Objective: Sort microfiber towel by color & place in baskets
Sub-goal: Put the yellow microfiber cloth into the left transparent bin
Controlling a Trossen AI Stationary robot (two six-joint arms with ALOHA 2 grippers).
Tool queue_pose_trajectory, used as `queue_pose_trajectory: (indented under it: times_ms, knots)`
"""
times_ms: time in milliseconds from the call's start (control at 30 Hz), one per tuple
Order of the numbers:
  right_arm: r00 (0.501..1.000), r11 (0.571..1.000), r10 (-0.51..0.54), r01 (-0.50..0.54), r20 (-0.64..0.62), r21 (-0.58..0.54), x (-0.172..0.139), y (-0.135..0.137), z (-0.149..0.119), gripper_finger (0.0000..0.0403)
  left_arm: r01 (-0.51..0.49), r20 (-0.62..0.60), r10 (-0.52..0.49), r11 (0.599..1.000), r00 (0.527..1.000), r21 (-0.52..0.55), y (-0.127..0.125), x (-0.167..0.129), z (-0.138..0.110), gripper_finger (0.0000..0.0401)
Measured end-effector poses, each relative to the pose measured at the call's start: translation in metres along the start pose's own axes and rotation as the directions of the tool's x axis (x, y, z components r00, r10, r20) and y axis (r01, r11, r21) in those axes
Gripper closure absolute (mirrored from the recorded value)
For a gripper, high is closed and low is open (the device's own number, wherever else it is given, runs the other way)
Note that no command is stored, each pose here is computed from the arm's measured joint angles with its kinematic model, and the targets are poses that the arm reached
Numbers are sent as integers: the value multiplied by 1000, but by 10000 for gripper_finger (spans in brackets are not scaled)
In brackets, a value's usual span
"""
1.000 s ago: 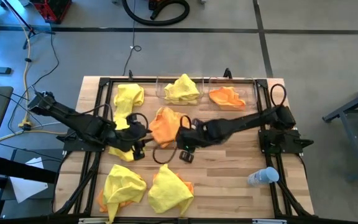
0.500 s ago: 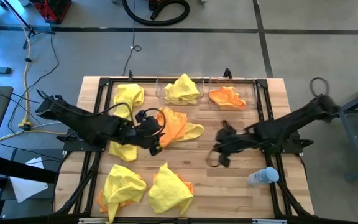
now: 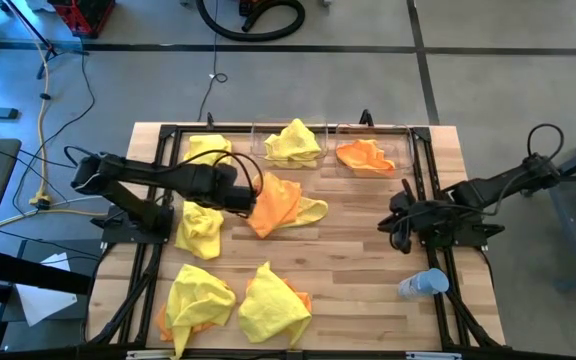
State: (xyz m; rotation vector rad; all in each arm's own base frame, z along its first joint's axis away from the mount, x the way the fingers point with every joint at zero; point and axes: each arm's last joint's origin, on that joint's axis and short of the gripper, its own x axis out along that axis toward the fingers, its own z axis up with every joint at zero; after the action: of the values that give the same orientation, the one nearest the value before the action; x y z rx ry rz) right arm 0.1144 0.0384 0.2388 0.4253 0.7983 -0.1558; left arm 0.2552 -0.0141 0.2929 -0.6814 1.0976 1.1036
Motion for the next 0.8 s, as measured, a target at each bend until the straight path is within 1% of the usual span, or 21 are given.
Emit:
queue_pose_trajectory:
  times_ms: [67, 100, 200, 267, 367, 567, 667, 800]
  knots:
    - [999, 998, -31, 29, -29, -51, -3, -5, -5, 350, -19, -33, 18, 1000, 999, -13, 2, 8, -3, 268]
    - [998, 997, -41, 39, -38, -59, -4, -7, -7, 350, -36, -53, 35, 999, 998, -17, 3, 14, -5, 268]
    - [997, 998, -57, 55, -55, -27, -5, -10, -9, 350, -71, -135, 69, 997, 988, -12, 7, 33, -15, 268]
    - [997, 998, -55, 55, -53, 5, -5, -9, -9, 350, -55, -170, 47, 998, 984, -41, 5, 48, -22, 268]
    - [997, 998, -56, 57, -54, 11, -5, -9, -9, 350, -39, -195, 21, 995, 981, -92, 7, 65, -33, 268]
    - [997, 998, -56, 57, -55, 11, -5, -9, -9, 350, -169, -312, 103, 967, 945, -191, 25, 103, -56, 268]
    - [997, 998, -56, 57, -55, 11, -5, -9, -9, 350, -150, -322, 73, 963, 944, -225, 30, 121, -66, 268]
    - [997, 998, -56, 57, -55, 11, -5, -9, -9, 350, -86, -337, -7, 962, 942, -260, 35, 144, -78, 268]
